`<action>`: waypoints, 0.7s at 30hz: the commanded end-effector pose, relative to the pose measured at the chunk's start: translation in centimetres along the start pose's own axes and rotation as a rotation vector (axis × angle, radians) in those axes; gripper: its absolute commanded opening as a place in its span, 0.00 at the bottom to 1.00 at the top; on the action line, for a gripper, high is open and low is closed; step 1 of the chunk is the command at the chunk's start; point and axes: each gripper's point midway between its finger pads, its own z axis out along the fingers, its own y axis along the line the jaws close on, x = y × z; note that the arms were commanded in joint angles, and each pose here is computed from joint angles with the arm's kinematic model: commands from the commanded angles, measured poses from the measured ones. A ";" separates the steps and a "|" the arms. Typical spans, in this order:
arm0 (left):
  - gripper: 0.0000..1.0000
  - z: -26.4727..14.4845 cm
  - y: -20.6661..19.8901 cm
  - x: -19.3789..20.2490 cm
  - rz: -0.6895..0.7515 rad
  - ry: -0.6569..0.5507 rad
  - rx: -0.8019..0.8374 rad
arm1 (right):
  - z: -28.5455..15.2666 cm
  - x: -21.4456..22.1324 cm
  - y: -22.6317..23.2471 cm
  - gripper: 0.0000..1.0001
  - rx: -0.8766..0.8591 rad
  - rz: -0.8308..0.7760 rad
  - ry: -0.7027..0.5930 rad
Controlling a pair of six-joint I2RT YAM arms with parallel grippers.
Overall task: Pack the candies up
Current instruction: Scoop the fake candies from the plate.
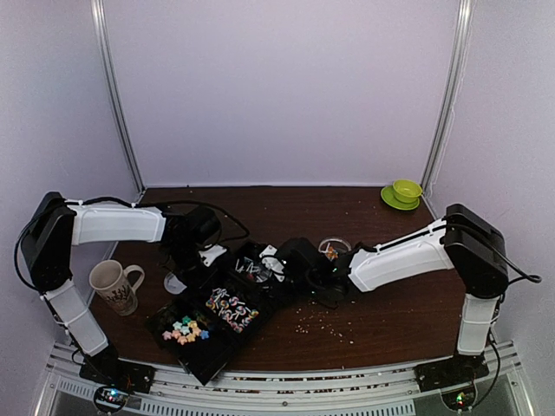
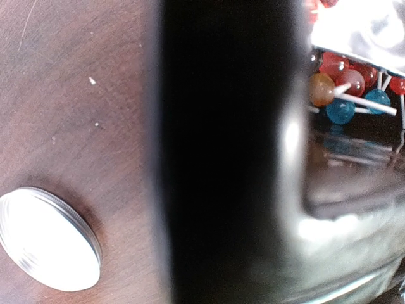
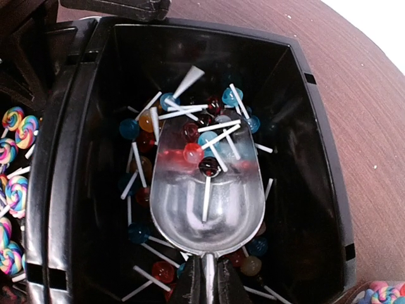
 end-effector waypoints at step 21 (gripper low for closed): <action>0.00 -3.6 -2.2 -4.9 0.064 -0.224 0.122 | -3.6 0.7 -0.4 0.00 -0.005 -0.018 -0.290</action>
